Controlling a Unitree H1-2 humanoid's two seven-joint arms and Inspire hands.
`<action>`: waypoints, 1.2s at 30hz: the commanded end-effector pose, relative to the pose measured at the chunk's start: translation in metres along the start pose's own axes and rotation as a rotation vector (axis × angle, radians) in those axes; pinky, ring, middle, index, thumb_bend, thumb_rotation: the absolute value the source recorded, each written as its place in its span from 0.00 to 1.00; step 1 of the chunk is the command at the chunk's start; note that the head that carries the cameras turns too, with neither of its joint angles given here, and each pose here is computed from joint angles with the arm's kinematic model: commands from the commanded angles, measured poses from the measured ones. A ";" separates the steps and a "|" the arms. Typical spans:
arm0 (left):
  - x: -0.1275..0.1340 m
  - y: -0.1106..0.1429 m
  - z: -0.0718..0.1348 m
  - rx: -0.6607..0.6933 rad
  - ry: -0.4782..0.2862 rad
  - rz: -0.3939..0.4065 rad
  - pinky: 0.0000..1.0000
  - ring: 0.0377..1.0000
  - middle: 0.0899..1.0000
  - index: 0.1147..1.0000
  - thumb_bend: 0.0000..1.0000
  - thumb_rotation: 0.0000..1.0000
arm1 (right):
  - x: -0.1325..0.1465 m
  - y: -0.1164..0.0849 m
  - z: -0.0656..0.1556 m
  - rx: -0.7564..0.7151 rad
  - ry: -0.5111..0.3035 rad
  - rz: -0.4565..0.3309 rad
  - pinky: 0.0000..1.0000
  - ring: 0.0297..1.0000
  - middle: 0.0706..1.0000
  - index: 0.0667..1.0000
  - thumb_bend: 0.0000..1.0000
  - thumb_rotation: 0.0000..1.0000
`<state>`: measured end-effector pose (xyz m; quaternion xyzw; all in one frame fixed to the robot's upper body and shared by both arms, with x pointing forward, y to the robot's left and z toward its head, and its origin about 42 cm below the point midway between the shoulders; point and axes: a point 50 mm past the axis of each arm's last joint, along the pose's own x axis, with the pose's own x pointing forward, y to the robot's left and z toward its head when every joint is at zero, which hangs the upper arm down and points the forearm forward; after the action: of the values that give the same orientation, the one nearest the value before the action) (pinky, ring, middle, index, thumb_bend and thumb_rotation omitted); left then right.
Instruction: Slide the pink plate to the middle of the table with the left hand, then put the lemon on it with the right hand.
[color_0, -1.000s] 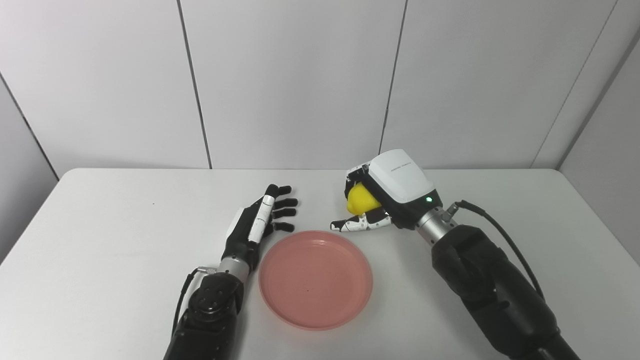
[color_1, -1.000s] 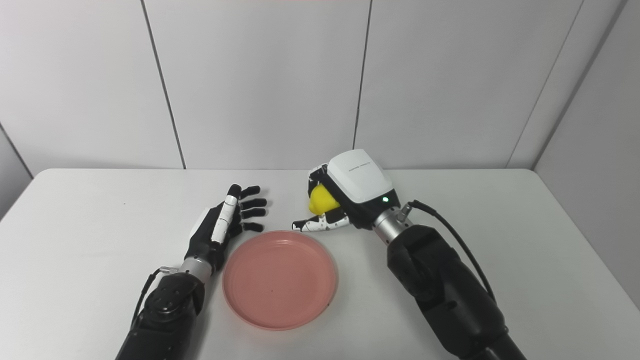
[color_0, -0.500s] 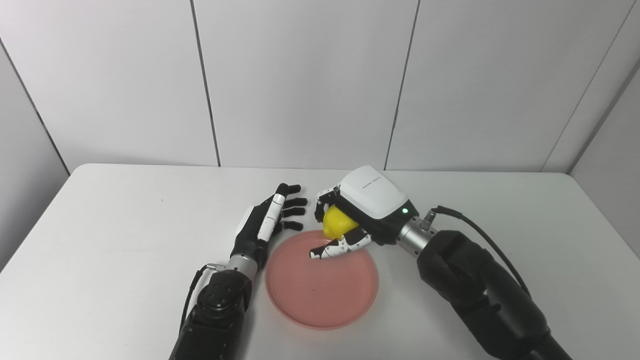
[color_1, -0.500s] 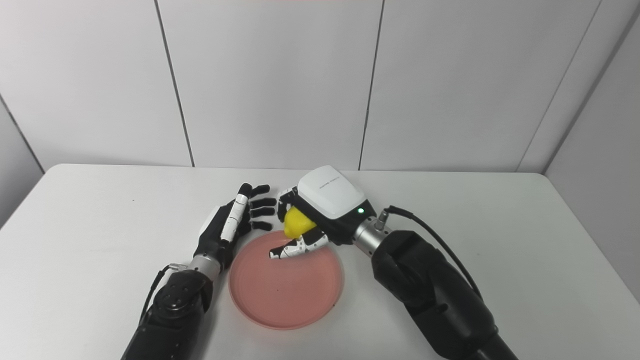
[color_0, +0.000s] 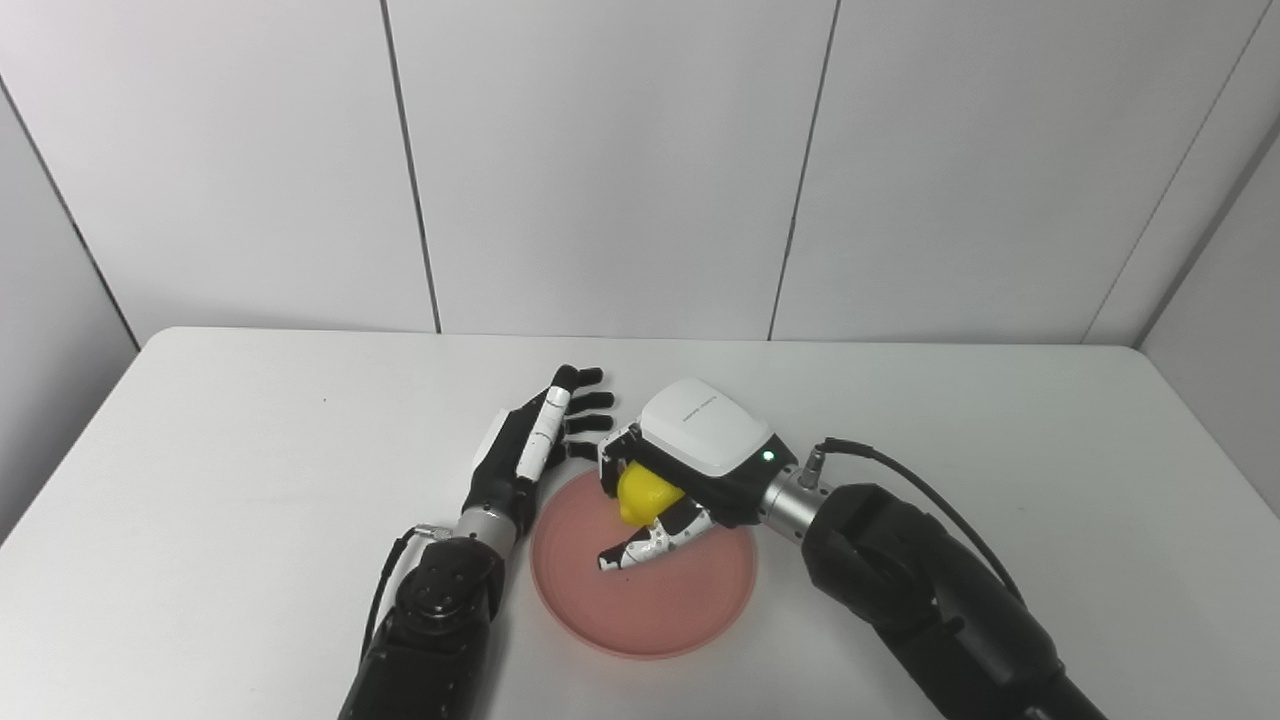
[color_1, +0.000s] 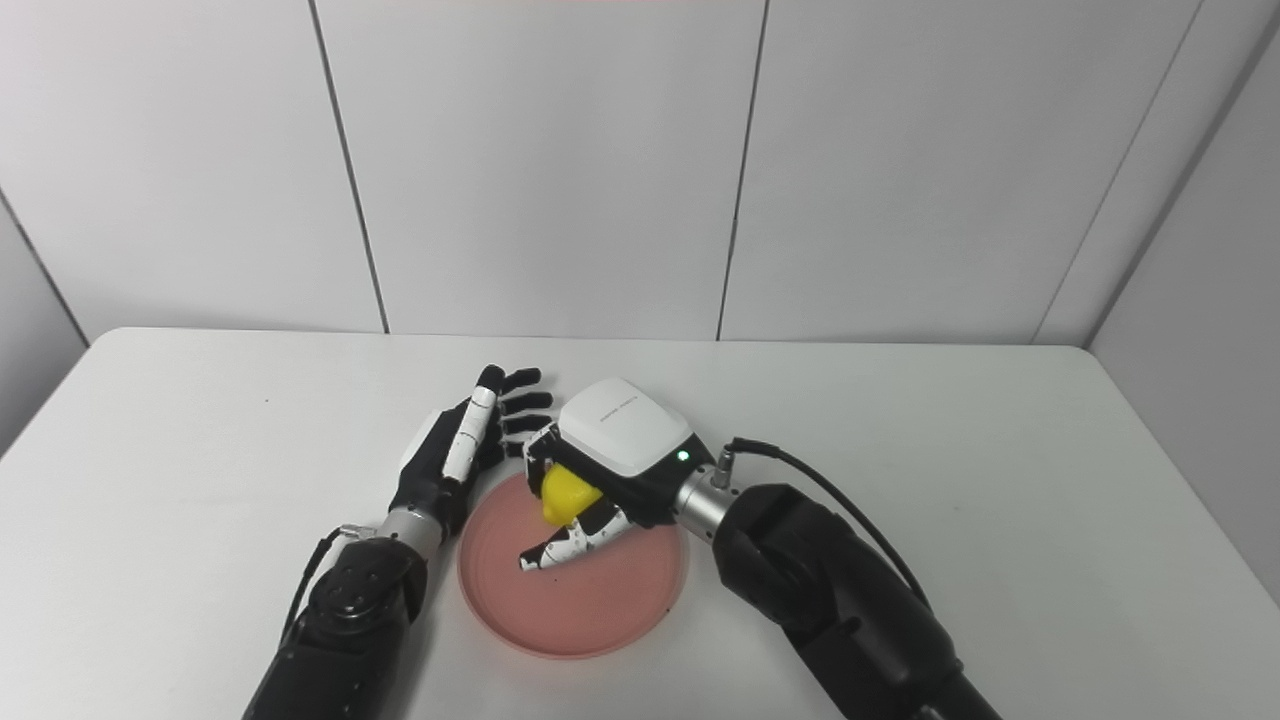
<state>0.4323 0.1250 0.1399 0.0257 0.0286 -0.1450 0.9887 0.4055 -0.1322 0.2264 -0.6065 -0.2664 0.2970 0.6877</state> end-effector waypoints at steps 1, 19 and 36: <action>-0.004 -0.001 -0.023 0.001 0.098 -0.005 0.58 0.72 0.76 0.76 0.78 1.00 | 0.010 -0.023 0.002 -0.017 -0.052 -0.070 0.21 0.25 0.29 0.40 0.45 0.55; -0.005 0.002 -0.022 -0.008 0.102 0.010 0.59 0.74 0.76 0.73 0.77 1.00 | 0.017 0.001 -0.010 0.016 -0.112 -0.073 0.20 0.24 0.28 0.39 0.45 0.35; -0.005 0.002 -0.024 -0.003 0.104 0.005 0.60 0.74 0.75 0.74 0.78 1.00 | 0.013 0.004 -0.010 0.004 -0.127 -0.082 0.22 0.26 0.31 0.41 0.45 0.54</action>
<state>0.4340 0.1272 0.1391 0.0223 0.0260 -0.1417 0.9893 0.4149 -0.1325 0.1923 -0.5844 -0.2783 0.3272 0.6885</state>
